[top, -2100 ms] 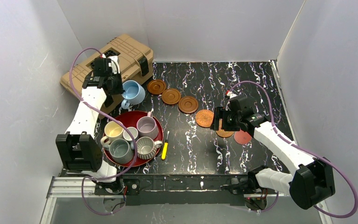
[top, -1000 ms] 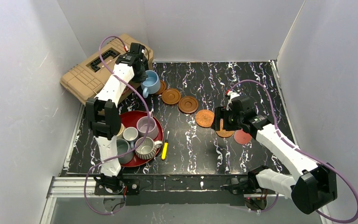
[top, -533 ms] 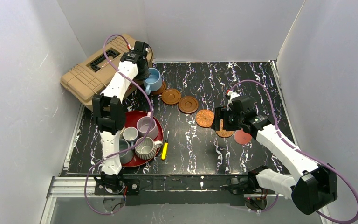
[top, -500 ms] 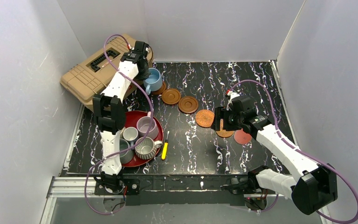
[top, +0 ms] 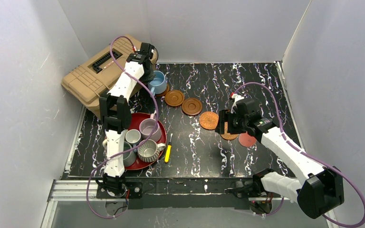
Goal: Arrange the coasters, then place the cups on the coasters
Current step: Place the cup on the coaster.
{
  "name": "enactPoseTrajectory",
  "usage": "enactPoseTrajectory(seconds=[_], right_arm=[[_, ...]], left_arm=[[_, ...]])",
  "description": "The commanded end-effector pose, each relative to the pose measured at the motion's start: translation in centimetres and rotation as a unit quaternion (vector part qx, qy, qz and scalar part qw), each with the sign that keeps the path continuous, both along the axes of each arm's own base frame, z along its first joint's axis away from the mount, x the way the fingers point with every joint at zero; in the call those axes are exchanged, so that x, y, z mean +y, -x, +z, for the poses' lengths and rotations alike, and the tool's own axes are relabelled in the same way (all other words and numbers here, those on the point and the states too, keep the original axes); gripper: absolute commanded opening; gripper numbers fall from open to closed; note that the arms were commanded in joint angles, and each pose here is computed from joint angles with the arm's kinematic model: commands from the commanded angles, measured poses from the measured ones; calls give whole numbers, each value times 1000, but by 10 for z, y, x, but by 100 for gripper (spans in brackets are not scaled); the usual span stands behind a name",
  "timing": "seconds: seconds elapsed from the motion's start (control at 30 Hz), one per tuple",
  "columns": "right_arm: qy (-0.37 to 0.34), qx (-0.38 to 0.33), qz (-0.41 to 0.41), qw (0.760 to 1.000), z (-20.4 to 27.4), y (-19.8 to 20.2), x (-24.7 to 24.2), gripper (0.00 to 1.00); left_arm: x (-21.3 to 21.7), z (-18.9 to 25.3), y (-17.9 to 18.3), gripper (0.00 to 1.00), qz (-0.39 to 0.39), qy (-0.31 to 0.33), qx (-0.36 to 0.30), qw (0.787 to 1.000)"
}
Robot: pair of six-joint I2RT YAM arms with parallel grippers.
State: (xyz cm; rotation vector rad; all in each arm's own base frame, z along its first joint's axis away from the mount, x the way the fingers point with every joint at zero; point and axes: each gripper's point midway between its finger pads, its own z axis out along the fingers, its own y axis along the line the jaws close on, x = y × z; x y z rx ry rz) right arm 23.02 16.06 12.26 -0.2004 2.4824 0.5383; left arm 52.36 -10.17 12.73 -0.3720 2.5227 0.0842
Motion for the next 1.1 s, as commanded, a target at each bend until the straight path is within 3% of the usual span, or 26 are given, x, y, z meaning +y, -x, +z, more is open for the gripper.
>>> enactPoseTrajectory(seconds=[0.0, 0.57, 0.73, 1.07], right_arm=[[-4, -13, 10, 1000, 4, -1, 2, 83], [0, -7, 13, 1000, -1, 0, 2, 84], [1, -7, 13, 1000, -2, -1, 2, 84], [-2, -7, 10, 1000, -1, 0, 3, 84]], left_arm=[[-3, 39, -19, 0, 9, 9, -61, 998], [-3, 23, -31, 0, 13, 4, -61, 998], [-2, 42, -32, 0, 15, 7, -90, 996], [-28, 90, -35, 0, -116, 31, -140, 983]])
